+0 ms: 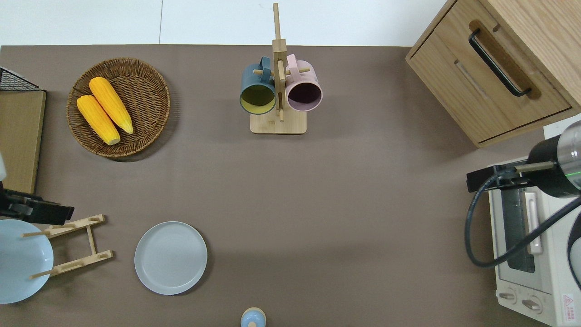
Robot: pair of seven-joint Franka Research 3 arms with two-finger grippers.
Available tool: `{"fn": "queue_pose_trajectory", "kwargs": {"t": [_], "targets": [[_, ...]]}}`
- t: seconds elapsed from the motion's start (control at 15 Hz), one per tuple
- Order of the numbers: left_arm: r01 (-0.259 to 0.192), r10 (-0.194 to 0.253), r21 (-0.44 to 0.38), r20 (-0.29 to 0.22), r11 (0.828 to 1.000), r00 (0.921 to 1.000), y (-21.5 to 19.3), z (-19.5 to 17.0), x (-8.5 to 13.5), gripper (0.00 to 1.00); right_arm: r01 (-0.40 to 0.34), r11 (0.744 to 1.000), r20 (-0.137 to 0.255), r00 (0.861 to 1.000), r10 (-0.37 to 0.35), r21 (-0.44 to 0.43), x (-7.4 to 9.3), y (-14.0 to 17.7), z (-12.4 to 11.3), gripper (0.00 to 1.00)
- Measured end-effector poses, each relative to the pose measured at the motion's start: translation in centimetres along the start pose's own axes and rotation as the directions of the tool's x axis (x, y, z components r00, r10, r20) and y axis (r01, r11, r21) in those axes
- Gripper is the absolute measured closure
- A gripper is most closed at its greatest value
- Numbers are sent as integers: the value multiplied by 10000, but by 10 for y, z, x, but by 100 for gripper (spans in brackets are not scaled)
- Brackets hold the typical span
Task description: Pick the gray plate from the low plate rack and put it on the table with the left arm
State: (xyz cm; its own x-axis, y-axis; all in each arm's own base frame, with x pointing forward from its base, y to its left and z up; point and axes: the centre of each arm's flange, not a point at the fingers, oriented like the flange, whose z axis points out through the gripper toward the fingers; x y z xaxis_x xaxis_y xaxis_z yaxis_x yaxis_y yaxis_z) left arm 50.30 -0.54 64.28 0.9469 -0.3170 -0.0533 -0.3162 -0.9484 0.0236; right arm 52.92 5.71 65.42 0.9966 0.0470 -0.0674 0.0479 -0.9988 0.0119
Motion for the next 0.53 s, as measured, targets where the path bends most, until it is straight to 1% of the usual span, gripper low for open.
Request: {"fn": "queue_pose_trajectory", "kwargs": {"t": [0.2, 0.33, 0.53], "targets": [[15, -14, 73, -184, 10000, 9998, -2, 24, 6, 0, 0, 10000, 0, 10000, 0, 0, 0, 0, 0, 1], [25, -23, 77, -168, 10000, 9999, -2, 36, 5, 0, 0, 10000, 0, 10000, 0, 0, 0, 0, 0, 1], [41, -38, 112, -220, 9999, 9998, 1, 36, 2, 0, 0, 10000, 0, 10000, 0, 0, 0, 0, 0, 1]]}}
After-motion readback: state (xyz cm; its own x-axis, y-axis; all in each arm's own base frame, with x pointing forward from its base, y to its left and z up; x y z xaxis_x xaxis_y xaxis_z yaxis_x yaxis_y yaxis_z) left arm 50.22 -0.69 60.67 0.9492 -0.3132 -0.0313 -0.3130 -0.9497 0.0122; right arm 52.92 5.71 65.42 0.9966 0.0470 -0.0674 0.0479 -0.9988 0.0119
